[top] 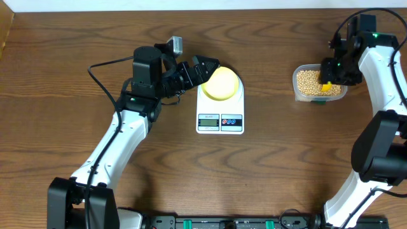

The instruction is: Scoop item into bowl and weigh 50g on scale

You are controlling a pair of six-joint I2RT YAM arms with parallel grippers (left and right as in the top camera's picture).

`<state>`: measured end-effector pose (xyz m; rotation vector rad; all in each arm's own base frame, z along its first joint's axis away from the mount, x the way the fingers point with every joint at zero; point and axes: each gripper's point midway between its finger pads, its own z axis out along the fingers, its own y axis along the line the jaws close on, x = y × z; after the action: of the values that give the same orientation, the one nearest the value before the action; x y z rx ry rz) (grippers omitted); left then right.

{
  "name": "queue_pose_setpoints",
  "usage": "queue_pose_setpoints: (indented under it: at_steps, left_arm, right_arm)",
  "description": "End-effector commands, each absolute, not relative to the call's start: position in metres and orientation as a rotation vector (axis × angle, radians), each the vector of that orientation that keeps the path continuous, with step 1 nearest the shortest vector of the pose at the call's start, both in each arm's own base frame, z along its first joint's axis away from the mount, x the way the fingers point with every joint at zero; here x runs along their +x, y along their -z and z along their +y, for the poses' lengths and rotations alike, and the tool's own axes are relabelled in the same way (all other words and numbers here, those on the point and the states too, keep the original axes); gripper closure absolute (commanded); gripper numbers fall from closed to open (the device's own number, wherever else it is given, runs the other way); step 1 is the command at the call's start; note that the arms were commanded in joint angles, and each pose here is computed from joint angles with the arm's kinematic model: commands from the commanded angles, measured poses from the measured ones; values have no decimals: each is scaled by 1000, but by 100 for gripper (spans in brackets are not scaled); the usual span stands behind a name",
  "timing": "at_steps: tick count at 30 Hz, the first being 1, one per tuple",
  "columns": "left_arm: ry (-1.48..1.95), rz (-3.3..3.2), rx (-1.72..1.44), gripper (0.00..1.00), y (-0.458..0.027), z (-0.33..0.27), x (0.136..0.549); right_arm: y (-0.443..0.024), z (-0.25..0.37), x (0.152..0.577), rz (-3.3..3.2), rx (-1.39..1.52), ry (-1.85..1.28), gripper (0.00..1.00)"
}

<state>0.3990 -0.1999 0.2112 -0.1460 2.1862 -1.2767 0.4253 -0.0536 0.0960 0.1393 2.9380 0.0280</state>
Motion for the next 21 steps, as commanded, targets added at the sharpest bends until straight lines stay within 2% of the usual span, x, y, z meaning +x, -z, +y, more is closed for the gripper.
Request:
queue_pose_setpoints:
  at_steps: [1,4,6,8,11,12,15,21]
  left_arm:
    - [1234,2156,-83,2,-219,-198,402]
    - [1234,2155,-82,2,-219,-198,402]
    - [1234,2155,-82,2,-219,-198,402]
    - [1234,2155,-82,2,-219,-198,402]
    - [1224,2163,-58,2,-217,-198,400]
    - [1217,2162,-28,11,-216,-199,399]
    - [1217,2184,51,28,-211,-203,390]
    - [1215,2279,93,30,-197,-206,372]
  right_arm:
    - [-105,-59,436,2910,135,-8,25]
    - [-119,-61,445,2875,134,-2,22]
    - [-129,-62,451,2845,131,1,14]
    - [-137,-63,459,2812,129,7,1]
    - [-140,-64,465,2784,127,10,1]
    - [-140,-64,465,2784,127,10,1]
    - [-140,-63,465,2785,127,10,1]
    - [-140,-63,465,2785,126,10,1]
